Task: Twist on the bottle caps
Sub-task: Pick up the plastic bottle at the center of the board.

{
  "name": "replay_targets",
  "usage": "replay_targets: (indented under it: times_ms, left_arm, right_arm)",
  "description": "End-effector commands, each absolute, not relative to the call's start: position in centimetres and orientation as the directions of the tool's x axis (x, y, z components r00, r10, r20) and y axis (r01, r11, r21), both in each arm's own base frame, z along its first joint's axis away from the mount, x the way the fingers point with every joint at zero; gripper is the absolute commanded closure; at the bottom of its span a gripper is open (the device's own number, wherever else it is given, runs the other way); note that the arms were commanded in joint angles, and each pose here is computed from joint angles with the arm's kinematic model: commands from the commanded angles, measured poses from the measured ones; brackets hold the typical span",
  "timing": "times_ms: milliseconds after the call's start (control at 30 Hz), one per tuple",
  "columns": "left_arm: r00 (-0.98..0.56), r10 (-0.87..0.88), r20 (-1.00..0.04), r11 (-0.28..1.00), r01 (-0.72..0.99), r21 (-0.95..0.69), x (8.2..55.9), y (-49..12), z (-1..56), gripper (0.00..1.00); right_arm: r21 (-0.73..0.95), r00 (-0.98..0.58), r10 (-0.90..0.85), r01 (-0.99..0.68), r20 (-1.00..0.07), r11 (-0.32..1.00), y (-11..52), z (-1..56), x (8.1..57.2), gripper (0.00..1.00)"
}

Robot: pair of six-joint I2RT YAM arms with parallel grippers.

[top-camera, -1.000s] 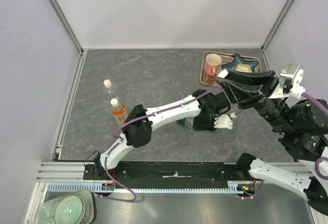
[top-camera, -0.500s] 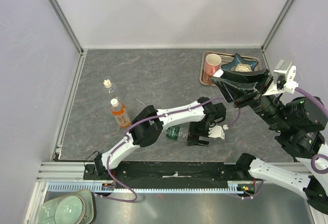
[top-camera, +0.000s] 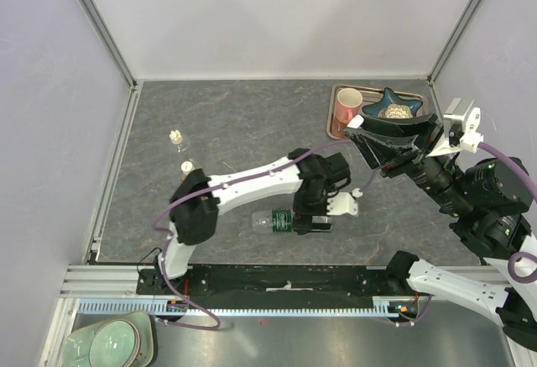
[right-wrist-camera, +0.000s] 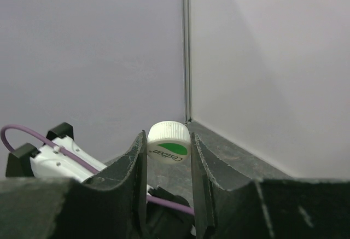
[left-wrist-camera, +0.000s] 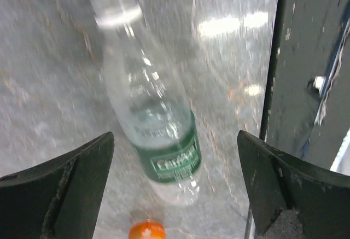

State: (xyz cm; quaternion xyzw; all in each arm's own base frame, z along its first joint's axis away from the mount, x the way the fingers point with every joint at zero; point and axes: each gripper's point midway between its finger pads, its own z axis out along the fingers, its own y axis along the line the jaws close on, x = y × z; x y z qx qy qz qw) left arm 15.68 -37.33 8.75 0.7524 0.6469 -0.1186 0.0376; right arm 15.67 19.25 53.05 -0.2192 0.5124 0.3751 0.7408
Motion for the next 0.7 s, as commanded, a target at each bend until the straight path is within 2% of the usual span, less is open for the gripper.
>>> replay_targets:
  times_ms: [0,33,67,233,433,667]
  left_arm:
    - [0.104,0.951,-0.291,-0.108,0.994,0.003,16.1,-35.1,11.4,0.01]
    - [0.109,0.938,-0.329,-0.103,0.994,0.035,16.1,-34.9,12.7,0.01]
    - [0.103,0.947,-0.305,-0.098,0.995,0.034,15.8,-33.7,11.7,0.01]
    - [0.088,0.935,-0.343,-0.026,0.983,0.179,18.6,-32.3,10.6,0.01]
    - [-0.019,0.954,-0.300,0.041,0.997,0.065,18.0,-31.7,8.1,0.01]
    - [-0.079,0.954,-0.289,0.087,0.996,0.013,16.8,-30.9,6.4,0.01]
  right_arm:
    - [0.058,0.202,0.337,-0.780,-0.920,0.624,18.9,53.6,15.4,0.77]
    - [0.058,0.201,0.336,-0.779,-0.920,0.625,18.9,53.6,15.4,0.77]
    - [0.055,0.203,0.334,-0.778,-0.920,0.626,18.8,53.6,15.4,0.77]
    - [0.055,0.192,0.328,-0.786,-0.925,0.616,19.4,53.3,15.6,0.76]
    - [0.062,0.181,0.324,-0.786,-0.929,0.616,19.7,53.2,15.8,0.76]
    - [0.065,0.176,0.317,-0.780,-0.932,0.623,19.4,53.1,15.8,0.76]
